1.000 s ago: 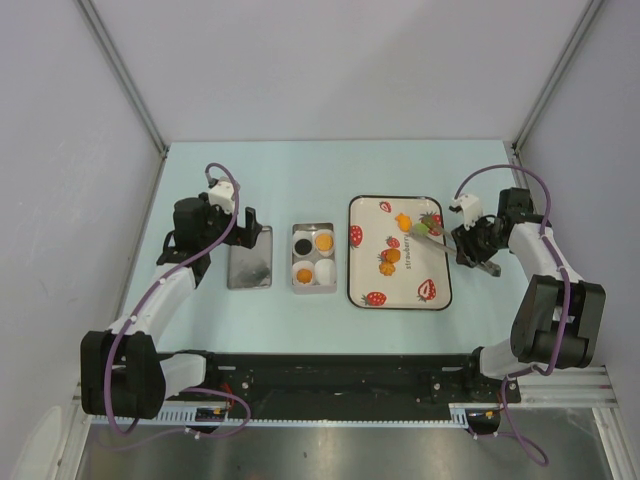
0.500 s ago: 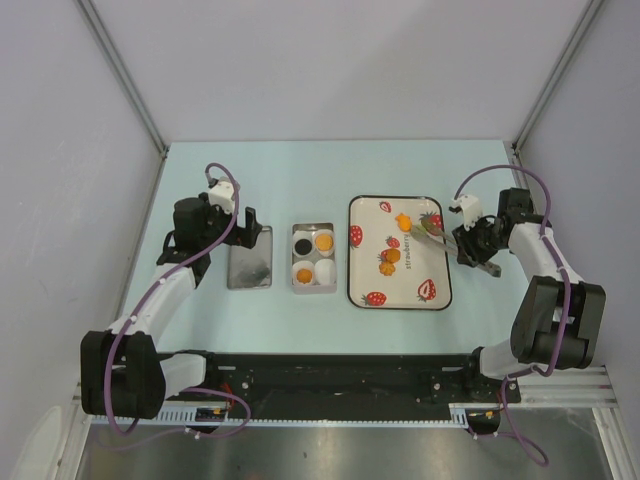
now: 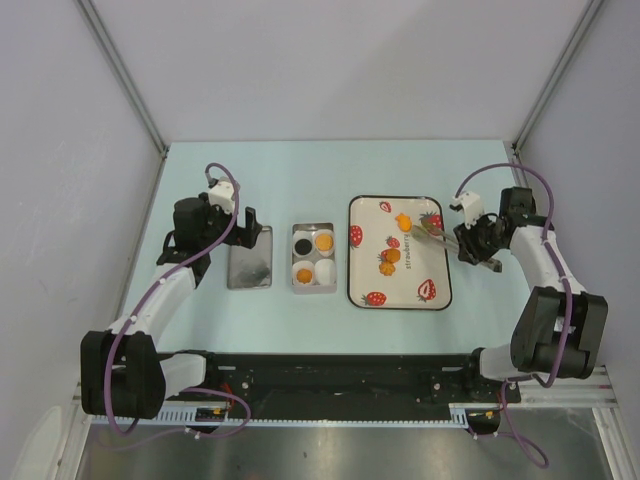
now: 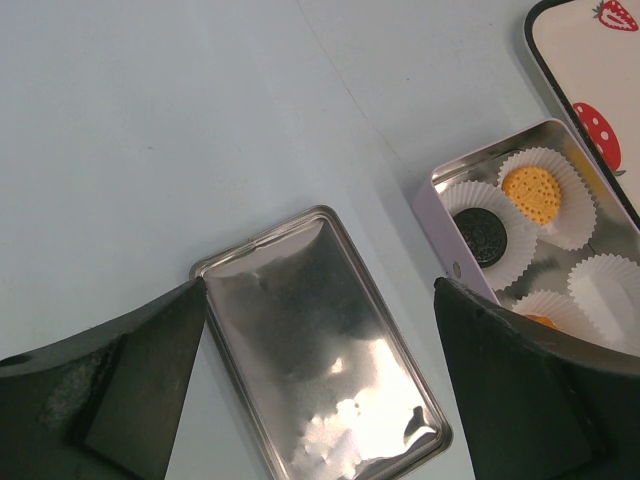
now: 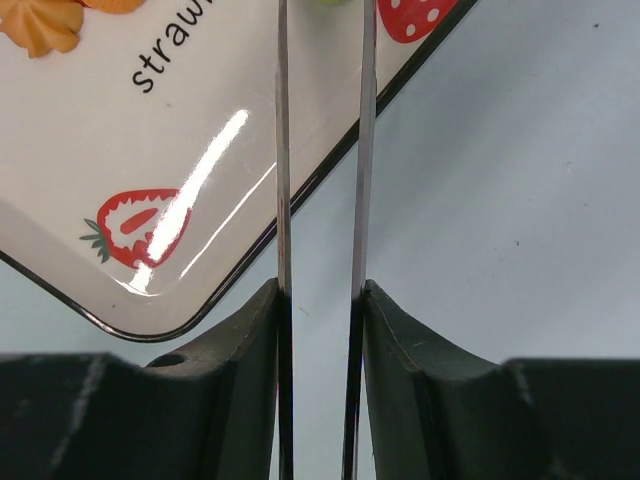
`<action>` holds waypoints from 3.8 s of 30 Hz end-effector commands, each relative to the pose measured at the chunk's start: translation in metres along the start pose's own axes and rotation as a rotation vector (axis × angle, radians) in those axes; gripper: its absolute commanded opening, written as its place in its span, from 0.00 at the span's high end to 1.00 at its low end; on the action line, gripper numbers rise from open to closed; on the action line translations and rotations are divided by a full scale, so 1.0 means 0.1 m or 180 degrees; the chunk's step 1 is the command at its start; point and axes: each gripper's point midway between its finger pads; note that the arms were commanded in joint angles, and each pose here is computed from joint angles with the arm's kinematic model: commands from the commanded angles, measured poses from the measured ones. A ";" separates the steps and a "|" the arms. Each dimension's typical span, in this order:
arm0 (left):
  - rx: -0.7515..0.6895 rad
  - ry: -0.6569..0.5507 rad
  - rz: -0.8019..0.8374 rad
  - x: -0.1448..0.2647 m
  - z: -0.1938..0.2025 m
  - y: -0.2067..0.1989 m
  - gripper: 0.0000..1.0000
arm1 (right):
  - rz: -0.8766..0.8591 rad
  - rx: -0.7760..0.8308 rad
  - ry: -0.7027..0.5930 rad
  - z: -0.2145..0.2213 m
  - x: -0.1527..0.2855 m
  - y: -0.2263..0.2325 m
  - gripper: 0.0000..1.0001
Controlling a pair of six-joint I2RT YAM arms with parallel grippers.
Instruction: Pack the cookies
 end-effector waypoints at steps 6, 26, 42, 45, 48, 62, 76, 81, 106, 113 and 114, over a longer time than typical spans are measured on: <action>-0.0122 -0.0171 0.0089 0.01 -0.22 -0.06 0.00 | 0.0201 0.0140 -0.0346 -0.32 0.33 0.07 0.77; -0.0127 -0.0180 0.0103 0.02 -0.24 -0.08 0.00 | -0.0066 0.0136 -0.0229 -0.23 0.30 0.30 0.44; -0.0129 -0.0176 0.0098 0.03 -0.22 -0.07 0.00 | -0.0123 0.0143 -0.0134 -0.10 0.09 0.39 0.43; -0.0124 -0.0176 0.0099 0.03 -0.22 -0.07 0.00 | -0.0100 0.0148 -0.0124 -0.10 0.09 0.38 0.44; -0.0125 -0.0167 0.0093 0.02 -0.21 -0.07 0.00 | -0.0077 0.0159 -0.0118 -0.10 0.10 0.37 0.44; -0.0133 -0.0176 0.0089 0.03 -0.22 -0.07 0.00 | -0.0054 0.0154 -0.0070 -0.04 0.09 0.31 0.46; -0.0135 -0.0167 0.0078 0.03 -0.21 -0.06 0.00 | -0.0006 0.0172 -0.0040 -0.03 0.06 0.26 0.46; -0.0135 -0.0167 0.0079 0.03 -0.21 -0.06 0.00 | -0.0002 0.0194 -0.0030 -0.03 0.07 0.26 0.49; -0.0135 -0.0167 0.0079 0.03 -0.21 -0.06 0.00 | -0.0009 0.0222 -0.0058 -0.09 0.08 0.32 0.74; -0.0133 -0.0163 0.0078 0.02 -0.21 -0.06 0.00 | 0.0118 0.0262 -0.0239 -0.23 0.22 0.31 0.79; -0.0134 -0.0162 0.0088 0.02 -0.21 -0.06 0.00 | 0.0125 0.0261 -0.0246 -0.23 0.23 0.32 0.79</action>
Point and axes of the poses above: each gripper's point midway between its finger pads, its own x axis back along the fingers, its own y axis along the line the jaws close on, z = x × y, and after that the axes turned 8 degrees about x, right-handed
